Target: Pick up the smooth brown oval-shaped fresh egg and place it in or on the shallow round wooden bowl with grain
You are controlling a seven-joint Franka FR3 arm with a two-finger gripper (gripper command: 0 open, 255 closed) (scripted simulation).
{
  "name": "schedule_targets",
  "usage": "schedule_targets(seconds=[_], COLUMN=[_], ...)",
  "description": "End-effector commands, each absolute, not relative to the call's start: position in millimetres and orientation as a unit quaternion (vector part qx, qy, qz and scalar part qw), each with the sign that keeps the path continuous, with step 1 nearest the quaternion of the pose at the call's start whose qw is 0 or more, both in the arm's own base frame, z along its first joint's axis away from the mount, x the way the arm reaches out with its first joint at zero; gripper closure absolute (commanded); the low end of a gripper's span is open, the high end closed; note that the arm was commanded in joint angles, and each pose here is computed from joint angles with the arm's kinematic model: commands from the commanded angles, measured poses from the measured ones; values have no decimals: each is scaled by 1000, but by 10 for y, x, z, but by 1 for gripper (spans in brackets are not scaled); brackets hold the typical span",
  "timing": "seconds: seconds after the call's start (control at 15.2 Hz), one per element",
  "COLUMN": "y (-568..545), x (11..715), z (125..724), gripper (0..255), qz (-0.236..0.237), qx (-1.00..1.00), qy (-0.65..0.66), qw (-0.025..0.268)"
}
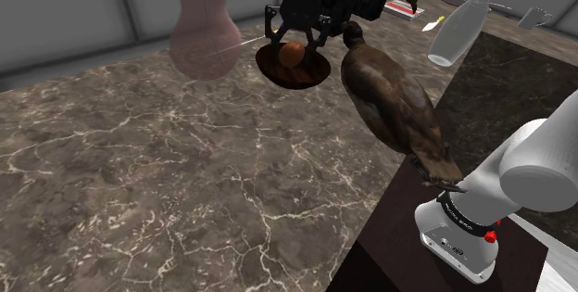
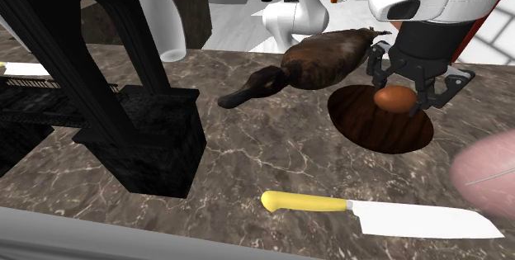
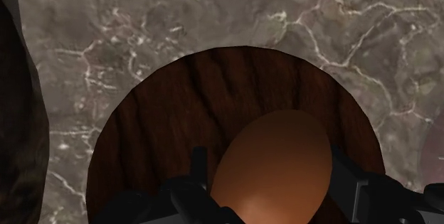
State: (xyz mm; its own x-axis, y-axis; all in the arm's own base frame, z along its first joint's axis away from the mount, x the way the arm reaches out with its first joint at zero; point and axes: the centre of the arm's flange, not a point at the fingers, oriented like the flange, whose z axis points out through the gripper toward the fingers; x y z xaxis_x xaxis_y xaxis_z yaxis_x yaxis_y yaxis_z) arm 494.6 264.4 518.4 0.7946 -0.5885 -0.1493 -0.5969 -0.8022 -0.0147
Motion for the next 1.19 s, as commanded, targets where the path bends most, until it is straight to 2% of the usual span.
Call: schedule_targets(seconds=[0.0, 0.33, 0.59, 1.12], y=[2644, 2644, 2594, 2594], x=[4946, 4946, 5002, 5002], z=[5185, 5185, 5679, 5679], gripper=[0, 0, 0, 0], qz=[69, 69, 69, 69], qx=[-947, -947, -947, -947], qy=[313, 313, 313, 313], qw=[31, 31, 31, 31])
